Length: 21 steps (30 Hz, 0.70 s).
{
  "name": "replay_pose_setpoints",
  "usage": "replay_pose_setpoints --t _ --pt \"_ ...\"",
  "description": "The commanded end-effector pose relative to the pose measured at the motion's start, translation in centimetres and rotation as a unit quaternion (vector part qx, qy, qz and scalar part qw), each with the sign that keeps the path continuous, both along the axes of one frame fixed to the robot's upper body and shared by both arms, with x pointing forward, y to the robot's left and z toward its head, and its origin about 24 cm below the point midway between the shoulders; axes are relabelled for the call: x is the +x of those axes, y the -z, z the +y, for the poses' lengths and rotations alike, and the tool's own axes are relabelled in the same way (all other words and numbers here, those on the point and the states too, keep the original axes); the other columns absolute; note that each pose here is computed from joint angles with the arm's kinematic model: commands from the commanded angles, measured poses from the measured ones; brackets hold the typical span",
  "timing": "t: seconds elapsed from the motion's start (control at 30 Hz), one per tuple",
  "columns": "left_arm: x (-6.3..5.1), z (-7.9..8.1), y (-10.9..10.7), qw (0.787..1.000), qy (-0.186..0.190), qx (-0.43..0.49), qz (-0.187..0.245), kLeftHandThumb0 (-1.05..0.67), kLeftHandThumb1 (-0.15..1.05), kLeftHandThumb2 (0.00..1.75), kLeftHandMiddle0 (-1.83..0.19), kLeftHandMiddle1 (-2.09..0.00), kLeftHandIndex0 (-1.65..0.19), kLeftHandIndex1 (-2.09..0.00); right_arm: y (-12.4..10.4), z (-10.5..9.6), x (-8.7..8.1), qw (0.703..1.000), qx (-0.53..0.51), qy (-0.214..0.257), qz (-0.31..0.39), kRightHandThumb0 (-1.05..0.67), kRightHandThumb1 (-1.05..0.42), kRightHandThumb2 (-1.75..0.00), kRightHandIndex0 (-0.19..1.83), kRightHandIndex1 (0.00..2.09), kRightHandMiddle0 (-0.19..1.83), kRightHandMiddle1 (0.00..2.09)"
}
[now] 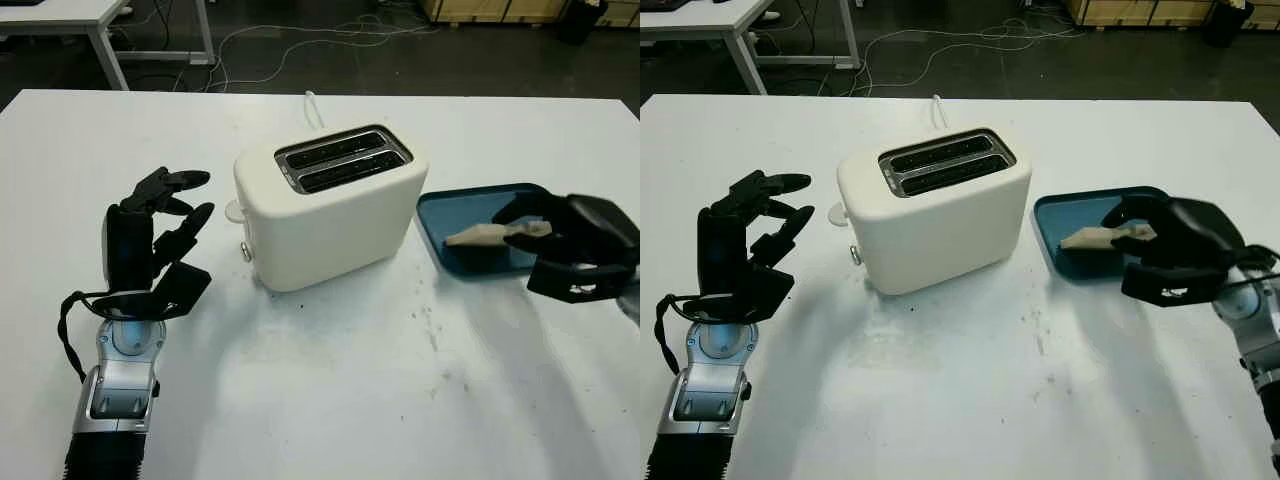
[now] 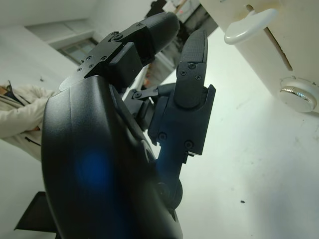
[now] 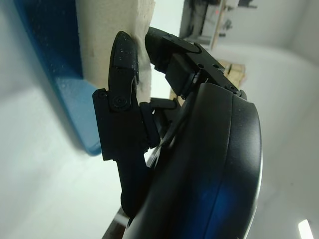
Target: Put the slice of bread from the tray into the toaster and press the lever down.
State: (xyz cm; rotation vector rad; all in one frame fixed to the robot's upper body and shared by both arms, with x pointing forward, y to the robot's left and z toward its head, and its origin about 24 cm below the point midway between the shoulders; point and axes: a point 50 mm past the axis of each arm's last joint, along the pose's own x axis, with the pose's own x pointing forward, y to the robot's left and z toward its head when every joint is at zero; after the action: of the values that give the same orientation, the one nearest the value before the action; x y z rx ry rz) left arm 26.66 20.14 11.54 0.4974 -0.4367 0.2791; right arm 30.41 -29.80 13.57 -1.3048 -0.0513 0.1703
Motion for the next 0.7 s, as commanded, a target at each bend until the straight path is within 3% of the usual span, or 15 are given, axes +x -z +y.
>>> replay_pose_setpoints --t 0.0,0.03,0.1,0.13,0.3,0.33,0.37,0.4,0.5,0.67 --pt "-0.1 0.0 -0.1 1.0 -0.001 0.002 -0.006 -0.46 0.92 0.19 -0.6 -1.27 -0.72 -0.54 -0.8 -0.1 0.3 1.0 -0.002 -0.006 -0.005 -0.51 -0.92 -0.39 0.53 1.46 0.73 0.55" --pt "-0.1 0.0 -0.1 1.0 -0.001 0.003 -0.006 -0.46 0.92 0.19 -0.6 -1.27 -0.72 -0.54 -0.9 -0.1 0.4 1.0 -0.004 -0.006 -0.005 -0.51 -0.92 -0.39 0.54 1.33 0.8 0.35" --pt "-0.2 0.0 -0.1 1.0 -0.001 -0.001 -0.006 -0.46 0.92 0.19 -0.6 -1.27 -0.72 -0.54 -1.0 -0.1 0.6 1.0 -0.009 -0.006 -0.008 -0.5 -0.92 -0.37 0.55 1.34 0.88 0.2" --pt "-0.2 -0.1 -0.1 1.0 -0.001 -0.003 -0.006 -0.46 0.92 0.18 -0.6 -1.27 -0.73 -0.54 -1.1 -0.1 0.7 1.0 -0.014 -0.006 -0.011 -0.49 -0.92 -0.37 0.53 1.52 0.93 0.22" --pt "-0.2 -0.1 -0.1 1.0 -0.002 -0.001 -0.006 -0.46 0.92 0.18 -0.6 -1.26 -0.73 -0.54 -1.2 -0.1 1.2 0.999 -0.028 -0.009 -0.036 -0.5 -0.92 -0.36 0.59 1.7 0.99 0.22" --pt "-0.2 -0.1 -0.1 1.0 -0.002 -0.001 -0.006 -0.46 0.92 0.18 -0.6 -1.26 -0.73 -0.54 -1.1 -0.1 1.3 0.998 -0.034 -0.007 -0.047 -0.5 -0.92 -0.35 0.64 1.72 1.01 0.3" --pt "-0.2 -0.1 -0.1 1.0 -0.002 -0.002 -0.005 -0.46 0.92 0.18 -0.6 -1.26 -0.73 -0.54 -0.9 -0.1 1.4 0.997 -0.047 -0.007 -0.062 -0.49 -0.92 -0.35 0.71 1.74 0.85 0.77" --pt "-0.2 -0.1 -0.1 1.0 -0.001 -0.004 -0.006 -0.46 0.92 0.18 -0.6 -1.26 -0.72 -0.54 -0.8 -0.1 1.5 0.995 -0.062 -0.007 -0.076 -0.47 -0.92 -0.35 0.73 1.74 0.74 1.04" --pt "-0.2 -0.1 -0.1 1.0 -0.002 -0.003 -0.007 -0.45 0.92 0.18 -0.6 -1.26 -0.73 -0.54 -0.2 -0.1 1.8 0.989 -0.108 -0.004 -0.101 -0.41 -0.92 -0.34 0.74 1.74 0.49 1.6" --pt "-0.2 -0.1 -0.1 1.0 -0.002 -0.005 -0.006 -0.46 0.92 0.18 -0.6 -1.25 -0.73 -0.54 0.6 0.0 1.8 0.978 -0.145 -0.005 -0.149 -0.31 -0.92 -0.23 0.68 1.75 0.42 1.74"
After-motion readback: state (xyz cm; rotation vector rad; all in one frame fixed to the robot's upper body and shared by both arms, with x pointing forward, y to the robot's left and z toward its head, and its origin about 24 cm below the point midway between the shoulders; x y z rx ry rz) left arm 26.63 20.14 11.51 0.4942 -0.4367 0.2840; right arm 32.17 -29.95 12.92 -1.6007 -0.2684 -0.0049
